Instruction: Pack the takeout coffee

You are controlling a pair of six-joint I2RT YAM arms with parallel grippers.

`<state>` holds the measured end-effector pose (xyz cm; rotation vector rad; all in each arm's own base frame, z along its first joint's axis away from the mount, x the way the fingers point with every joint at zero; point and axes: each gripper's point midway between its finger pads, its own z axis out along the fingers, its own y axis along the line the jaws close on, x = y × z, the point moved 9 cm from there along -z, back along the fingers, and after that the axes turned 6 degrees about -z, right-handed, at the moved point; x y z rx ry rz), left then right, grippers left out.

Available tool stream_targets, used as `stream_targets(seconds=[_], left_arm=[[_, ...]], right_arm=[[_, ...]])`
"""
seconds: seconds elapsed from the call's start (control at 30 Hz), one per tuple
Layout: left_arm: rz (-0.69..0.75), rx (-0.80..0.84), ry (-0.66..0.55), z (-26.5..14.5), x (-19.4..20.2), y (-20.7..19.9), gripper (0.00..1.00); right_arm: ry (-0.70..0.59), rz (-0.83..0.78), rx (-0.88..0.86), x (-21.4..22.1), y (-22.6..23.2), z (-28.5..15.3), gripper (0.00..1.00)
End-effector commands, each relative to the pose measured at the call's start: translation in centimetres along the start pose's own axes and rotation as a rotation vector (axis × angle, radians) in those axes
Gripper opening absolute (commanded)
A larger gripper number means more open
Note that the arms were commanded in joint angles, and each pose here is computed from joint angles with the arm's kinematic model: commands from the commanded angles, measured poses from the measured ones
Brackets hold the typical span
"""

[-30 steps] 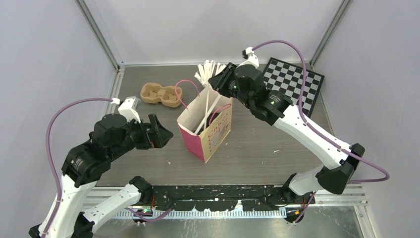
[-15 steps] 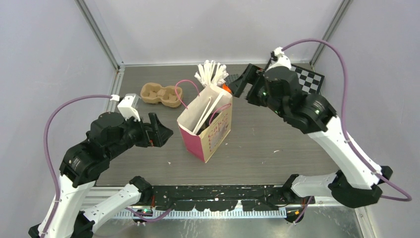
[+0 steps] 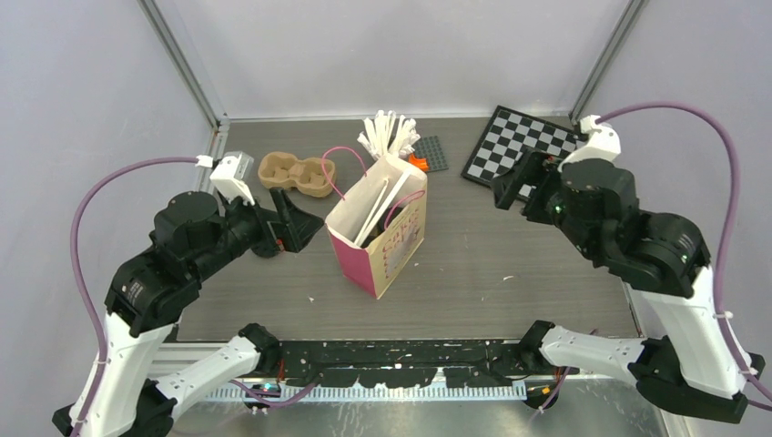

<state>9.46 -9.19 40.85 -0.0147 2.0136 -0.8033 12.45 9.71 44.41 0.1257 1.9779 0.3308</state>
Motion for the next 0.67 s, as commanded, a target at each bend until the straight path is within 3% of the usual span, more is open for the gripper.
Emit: stream_targets(seconds=[0.0, 0.17, 0.63], left_arm=[[-0.031, 0.059, -0.045, -0.3, -1.0, -1.1, 1.0], [-0.058, 0.072, -0.061, -0.2, 0.1, -0.4, 1.0], [-0.097, 0.039, -0.042, 0.1, 1.5, 0.6, 1.0]], right_arm=[[-0.044, -0.047, 0.055, 0.2, -2.3, -1.5, 0.92], [-0.018, -0.029, 0.033, 2.1, -3.2, -1.6, 0.92], [-0.026, -0.037, 0.023, 2.3, -2.3, -0.3, 0.92]])
